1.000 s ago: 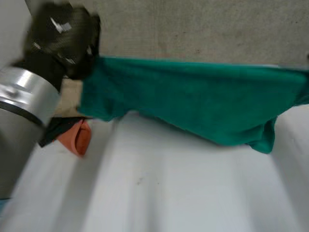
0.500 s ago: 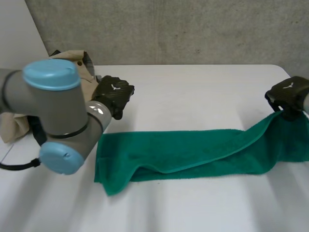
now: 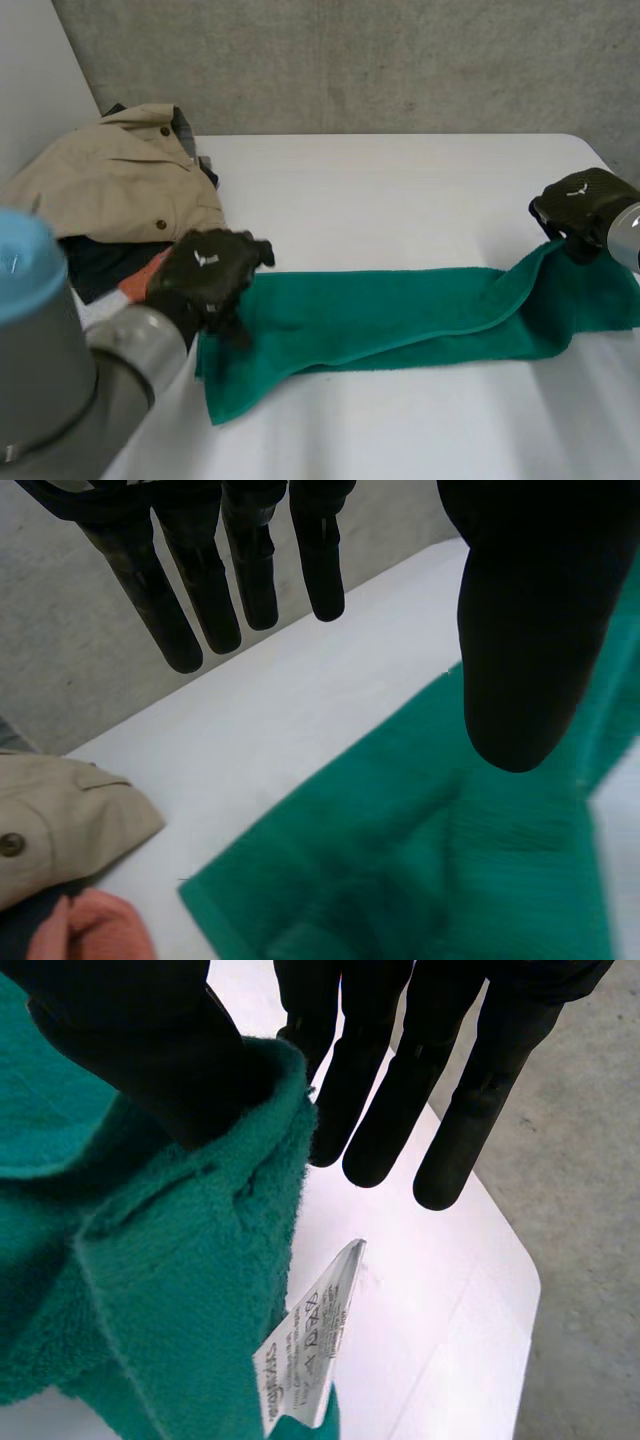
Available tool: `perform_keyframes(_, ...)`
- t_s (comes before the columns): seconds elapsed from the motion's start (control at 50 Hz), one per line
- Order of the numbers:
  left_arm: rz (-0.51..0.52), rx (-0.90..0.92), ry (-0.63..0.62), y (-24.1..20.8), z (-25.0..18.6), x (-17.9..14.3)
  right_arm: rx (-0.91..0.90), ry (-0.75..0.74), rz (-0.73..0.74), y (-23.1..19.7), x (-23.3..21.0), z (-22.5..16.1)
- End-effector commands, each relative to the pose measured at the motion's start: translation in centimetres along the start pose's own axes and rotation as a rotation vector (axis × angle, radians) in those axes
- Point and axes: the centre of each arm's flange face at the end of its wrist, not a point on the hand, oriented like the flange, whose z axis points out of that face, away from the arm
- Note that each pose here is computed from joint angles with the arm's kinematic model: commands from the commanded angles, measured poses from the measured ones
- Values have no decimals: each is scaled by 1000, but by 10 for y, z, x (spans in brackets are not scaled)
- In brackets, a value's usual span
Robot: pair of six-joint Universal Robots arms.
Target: Fold the laundry.
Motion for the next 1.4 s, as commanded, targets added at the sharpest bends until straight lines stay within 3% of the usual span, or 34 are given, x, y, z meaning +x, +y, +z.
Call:
perform_keyframes(0.02, 30, 103, -4, 24, -10, 24, -3, -44, 23, 6, -10, -2)
perform_keyframes(0.22, 122, -7, 23, 63, 11, 41, -26, -50, 35, 20, -16, -1)
perform_keyframes(0.4, 134, -47, 34, 80, 32, 49, -43, -49, 44, 29, -18, -3)
perform_keyframes(0.62, 111, 36, -132, 66, 52, 35, -46, -45, 56, 35, -15, -5)
perform_keyframes(0.76, 159, 210, -190, 1, 22, 18, 31, 96, 21, 7, 22, -33)
perform_keyframes(0.94, 252, 527, -259, -120, -64, -9, 200, 276, -67, -71, 78, -122)
perform_keyframes(1.04, 270, 512, -250, -144, -76, -22, 227, 327, -113, -87, 93, -139)
perform_keyframes(1.14, 295, 370, -272, -133, -42, -42, 172, 318, -128, -77, 98, -132)
perform_keyframes(1.3, 324, 150, -150, -82, 43, -44, 15, 104, -73, -31, 77, -57)
perform_keyframes(1.4, 342, 75, -124, -53, 110, -44, 46, 67, -76, -24, 59, -7)
